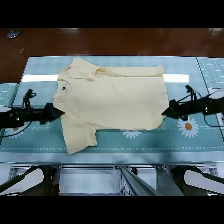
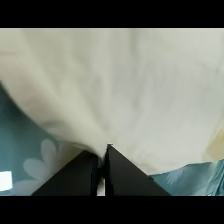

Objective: Fold the shirts.

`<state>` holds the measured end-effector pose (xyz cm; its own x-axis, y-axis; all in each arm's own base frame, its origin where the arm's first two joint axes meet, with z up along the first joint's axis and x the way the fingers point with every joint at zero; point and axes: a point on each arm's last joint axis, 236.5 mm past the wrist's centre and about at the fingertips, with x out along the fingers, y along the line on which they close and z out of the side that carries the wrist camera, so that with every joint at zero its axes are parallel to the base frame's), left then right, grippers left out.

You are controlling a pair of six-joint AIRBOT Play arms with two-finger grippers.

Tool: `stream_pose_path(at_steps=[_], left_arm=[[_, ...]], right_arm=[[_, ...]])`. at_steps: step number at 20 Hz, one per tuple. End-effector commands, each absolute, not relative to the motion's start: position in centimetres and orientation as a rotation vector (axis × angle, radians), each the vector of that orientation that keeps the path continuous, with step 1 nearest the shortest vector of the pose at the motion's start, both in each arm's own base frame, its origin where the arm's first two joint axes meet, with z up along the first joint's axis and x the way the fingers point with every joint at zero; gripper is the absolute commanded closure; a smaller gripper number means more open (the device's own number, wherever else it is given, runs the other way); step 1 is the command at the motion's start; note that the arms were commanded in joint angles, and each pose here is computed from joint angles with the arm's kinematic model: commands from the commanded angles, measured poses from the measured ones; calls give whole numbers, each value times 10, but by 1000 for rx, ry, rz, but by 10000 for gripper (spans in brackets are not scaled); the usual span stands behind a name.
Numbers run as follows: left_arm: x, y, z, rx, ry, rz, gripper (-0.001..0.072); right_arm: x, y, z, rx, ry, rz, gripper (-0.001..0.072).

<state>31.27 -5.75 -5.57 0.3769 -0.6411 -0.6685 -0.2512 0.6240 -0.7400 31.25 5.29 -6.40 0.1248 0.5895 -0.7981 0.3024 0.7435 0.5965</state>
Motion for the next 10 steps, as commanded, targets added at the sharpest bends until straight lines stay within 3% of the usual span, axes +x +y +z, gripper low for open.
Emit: stream_pose_path(at_steps=[1,4,6,10], left_arm=[[357,-48,21,-916,1023,-403,683],[405,-35,152,-754,732,-489,684],[422,-21,238,-662,560,-473,684],[398,-18,410,-431,233,-469,684]], right_arm=[[363,47,3,627,1356,314,685],[435,25,131,518,1037,301,685],[459,17,230,447,802,291,685],[429,27,408,321,396,324,685]])
